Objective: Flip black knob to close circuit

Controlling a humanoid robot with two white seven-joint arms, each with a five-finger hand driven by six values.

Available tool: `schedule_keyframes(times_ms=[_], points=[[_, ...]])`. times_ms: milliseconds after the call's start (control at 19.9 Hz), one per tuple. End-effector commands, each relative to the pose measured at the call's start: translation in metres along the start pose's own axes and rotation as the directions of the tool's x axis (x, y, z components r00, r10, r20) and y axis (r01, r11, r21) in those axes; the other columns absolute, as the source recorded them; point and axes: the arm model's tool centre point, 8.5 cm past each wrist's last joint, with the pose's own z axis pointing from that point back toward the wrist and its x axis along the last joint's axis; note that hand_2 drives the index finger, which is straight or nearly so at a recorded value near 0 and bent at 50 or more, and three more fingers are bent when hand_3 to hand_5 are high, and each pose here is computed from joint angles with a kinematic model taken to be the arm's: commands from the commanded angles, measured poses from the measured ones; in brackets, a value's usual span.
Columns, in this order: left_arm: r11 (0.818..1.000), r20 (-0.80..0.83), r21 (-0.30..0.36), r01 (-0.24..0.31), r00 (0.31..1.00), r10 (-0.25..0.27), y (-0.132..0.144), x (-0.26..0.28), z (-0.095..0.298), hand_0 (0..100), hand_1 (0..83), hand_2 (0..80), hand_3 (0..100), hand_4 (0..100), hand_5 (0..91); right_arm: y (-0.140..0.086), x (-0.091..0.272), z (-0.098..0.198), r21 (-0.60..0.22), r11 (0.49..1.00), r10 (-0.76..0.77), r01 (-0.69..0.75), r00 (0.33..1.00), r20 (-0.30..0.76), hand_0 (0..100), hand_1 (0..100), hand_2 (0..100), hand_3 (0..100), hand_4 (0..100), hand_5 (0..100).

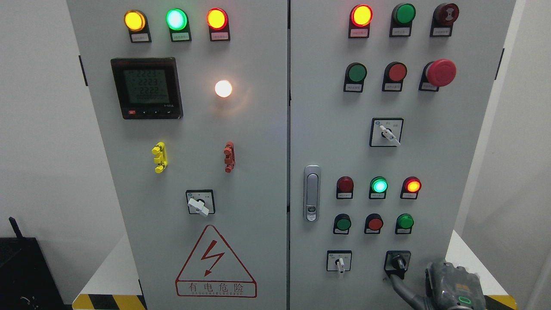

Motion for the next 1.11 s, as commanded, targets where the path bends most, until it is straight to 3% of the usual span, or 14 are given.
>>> schedule_keyframes(times_ms=[0,151,402,502,603,804,854,904,1005,1055], points=[[1.000,0.000,0.003,-0.018,1.000,0.018,0.001,0.000,0.000,0,0.0,0.0,5,2,0.0,0.005,0.016,0.004,0.012,0.999,-0.032,0.032,0.999,0.034,0,0,90,100,84,84],[1.000,0.000,0.001,-0.018,1.000,0.018,0.000,0.000,0.000,0,0.0,0.0,5,2,0.0,0.014,0.016,0.011,0.028,0.991,-0.129,0.127,0.990,0.057,0,0,89,100,84,84],[1.000,0.000,0.001,-0.018,1.000,0.018,0.000,0.000,0.000,0,0.0,0.0,5,2,0.0,0.031,-0.003,0.038,0.039,0.961,-0.276,0.274,0.959,0.064,0,0,77,99,82,78],[1.000,0.000,0.003,-0.018,1.000,0.018,0.001,0.000,0.000,0,0.0,0.0,5,2,0.0,0.032,-0.010,0.050,0.057,0.923,-0.384,0.380,0.919,0.093,0,0,74,99,82,76],[1.000,0.000,0.001,-0.018,1.000,0.018,0.000,0.000,0.000,0,0.0,0.0,5,2,0.0,0.038,-0.011,0.067,0.083,0.842,-0.538,0.532,0.826,0.168,0,0,68,97,79,72],[1.000,0.000,0.001,-0.018,1.000,0.018,0.000,0.000,0.000,0,0.0,0.0,5,2,0.0,0.039,-0.021,0.088,0.101,0.709,-0.699,0.698,0.677,0.229,0,0,42,65,52,37],[1.000,0.000,0.001,-0.018,1.000,0.018,0.000,0.000,0.000,0,0.0,0.0,5,2,0.0,0.040,-0.026,0.092,0.112,0.671,-0.734,0.733,0.635,0.240,0,0,34,53,43,26],[1.000,0.000,0.001,-0.018,1.000,0.018,0.000,0.000,0.000,0,0.0,0.0,5,2,0.0,0.041,-0.030,0.098,0.133,0.610,-0.782,0.781,0.567,0.260,0,0,30,47,40,23],[1.000,0.000,0.001,-0.018,1.000,0.018,0.000,0.000,0.000,0,0.0,0.0,5,2,0.0,0.046,-0.037,0.108,0.180,0.519,-0.843,0.835,0.467,0.266,0,0,12,25,22,9],[1.000,0.000,0.003,-0.018,1.000,0.018,0.001,0.000,0.000,0,0.0,0.0,5,2,0.0,0.050,-0.039,0.113,0.209,0.470,-0.873,0.857,0.417,0.255,0,0,8,20,18,7]])
